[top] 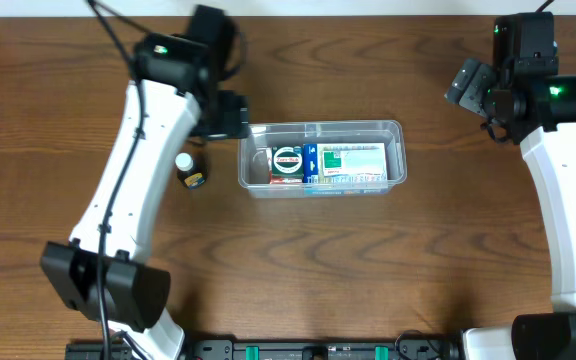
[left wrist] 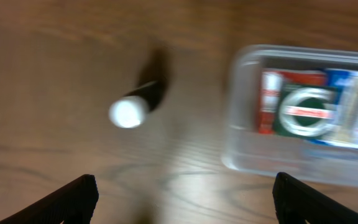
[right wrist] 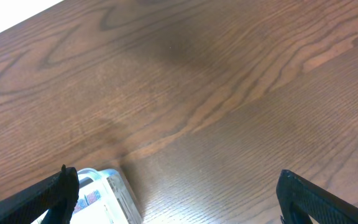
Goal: Pack container
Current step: 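Release the tin and move the left gripper to the dark bottle, then grasp the dark bottle by its body with the left gripper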
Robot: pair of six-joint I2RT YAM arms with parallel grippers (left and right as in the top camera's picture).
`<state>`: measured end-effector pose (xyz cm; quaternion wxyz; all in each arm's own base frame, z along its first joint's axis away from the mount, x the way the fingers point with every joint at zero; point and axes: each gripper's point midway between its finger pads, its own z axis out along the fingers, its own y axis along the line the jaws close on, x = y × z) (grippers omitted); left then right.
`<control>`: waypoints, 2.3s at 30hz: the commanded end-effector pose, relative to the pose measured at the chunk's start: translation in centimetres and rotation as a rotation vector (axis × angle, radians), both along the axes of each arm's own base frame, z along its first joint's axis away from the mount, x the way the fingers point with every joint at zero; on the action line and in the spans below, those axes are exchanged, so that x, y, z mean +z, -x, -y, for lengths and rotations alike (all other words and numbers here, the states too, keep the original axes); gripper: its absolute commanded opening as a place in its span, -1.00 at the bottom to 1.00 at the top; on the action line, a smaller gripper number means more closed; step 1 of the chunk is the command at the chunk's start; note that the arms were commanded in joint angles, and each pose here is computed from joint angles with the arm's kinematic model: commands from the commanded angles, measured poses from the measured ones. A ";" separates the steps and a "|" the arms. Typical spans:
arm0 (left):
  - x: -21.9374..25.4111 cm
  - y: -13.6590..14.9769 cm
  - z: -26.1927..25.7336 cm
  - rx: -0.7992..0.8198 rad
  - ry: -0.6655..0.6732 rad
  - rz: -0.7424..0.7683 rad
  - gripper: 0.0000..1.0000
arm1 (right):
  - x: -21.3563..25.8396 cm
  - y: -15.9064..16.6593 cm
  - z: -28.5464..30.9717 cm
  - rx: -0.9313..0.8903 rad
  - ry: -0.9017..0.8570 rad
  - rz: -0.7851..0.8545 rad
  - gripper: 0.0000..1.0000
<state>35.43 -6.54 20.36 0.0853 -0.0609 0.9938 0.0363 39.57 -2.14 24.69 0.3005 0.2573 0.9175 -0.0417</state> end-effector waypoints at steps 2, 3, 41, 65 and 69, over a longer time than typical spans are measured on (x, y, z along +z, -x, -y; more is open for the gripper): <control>-2.7 0.8 -2.8 0.026 -0.011 -0.098 0.81 | 0.3 0.1 0.4 -0.003 0.018 0.004 0.98; -3.3 0.9 -3.2 0.040 0.003 -0.111 0.81 | 0.3 0.1 0.4 -0.003 0.018 0.004 0.98; -12.6 0.1 -4.9 -0.218 -0.038 -0.108 0.14 | 0.3 0.1 0.4 -0.003 0.018 0.004 0.99; -12.6 0.7 -4.9 0.200 0.010 -0.095 -0.74 | 0.3 0.1 0.4 -0.003 0.018 0.004 0.99; -12.6 0.5 -4.7 0.393 0.044 -0.073 -0.74 | 0.3 0.1 0.4 -0.003 0.018 0.004 0.98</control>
